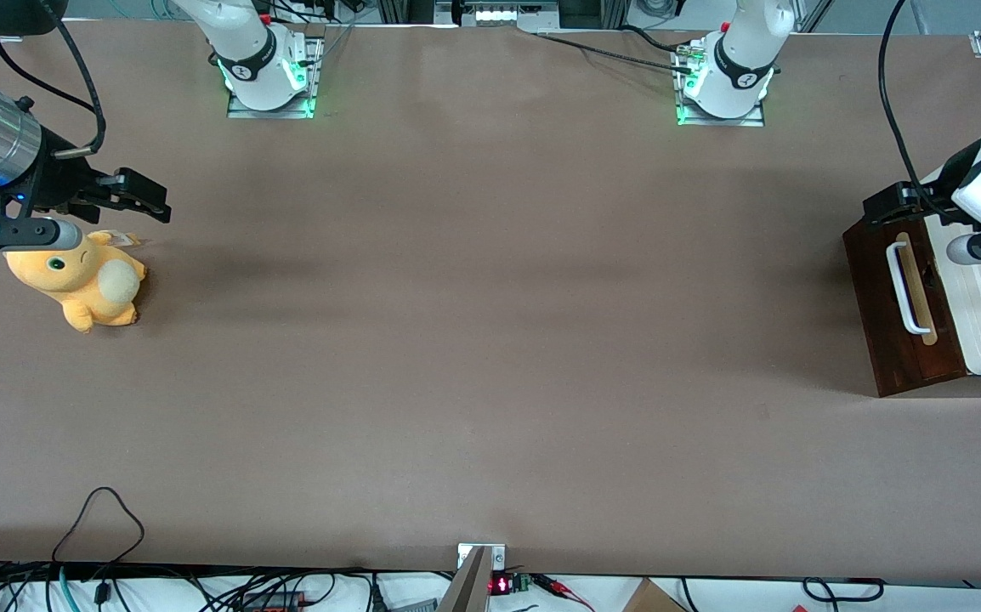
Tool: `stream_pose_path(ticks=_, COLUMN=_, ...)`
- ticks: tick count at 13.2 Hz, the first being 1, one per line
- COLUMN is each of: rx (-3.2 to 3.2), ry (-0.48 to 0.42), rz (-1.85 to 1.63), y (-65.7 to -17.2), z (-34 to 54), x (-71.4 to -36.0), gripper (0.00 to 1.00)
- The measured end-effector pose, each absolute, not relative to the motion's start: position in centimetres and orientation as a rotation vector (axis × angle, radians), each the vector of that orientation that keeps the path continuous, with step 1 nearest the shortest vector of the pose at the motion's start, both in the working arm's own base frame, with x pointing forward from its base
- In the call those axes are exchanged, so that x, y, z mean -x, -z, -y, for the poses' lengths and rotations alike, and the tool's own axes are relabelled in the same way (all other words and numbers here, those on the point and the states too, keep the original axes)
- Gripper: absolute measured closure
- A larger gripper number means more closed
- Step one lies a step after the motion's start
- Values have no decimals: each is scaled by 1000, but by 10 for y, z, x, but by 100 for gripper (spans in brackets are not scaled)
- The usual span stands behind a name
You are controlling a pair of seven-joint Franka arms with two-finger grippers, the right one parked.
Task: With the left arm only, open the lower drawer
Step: 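Move the left gripper down toward the white handle of the lower drawer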
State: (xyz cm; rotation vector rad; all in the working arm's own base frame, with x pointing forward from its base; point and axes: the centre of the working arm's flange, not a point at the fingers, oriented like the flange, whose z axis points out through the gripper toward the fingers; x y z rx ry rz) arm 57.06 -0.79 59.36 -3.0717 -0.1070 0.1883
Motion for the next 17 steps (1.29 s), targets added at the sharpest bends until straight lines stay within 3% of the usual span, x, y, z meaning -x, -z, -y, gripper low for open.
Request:
stream_pose_path(ticks=8, rx=3075, ry=-163, rz=95, y=-602, z=12, x=-571, gripper=0)
stream_pose_path(ticks=12, rx=3069, ry=-219, rz=96, y=-599, z=12, x=-567, gripper=0)
stream_pose_path(ticks=17, rx=3059, ry=-217, rz=73, y=-592, z=11, x=-570, gripper=0)
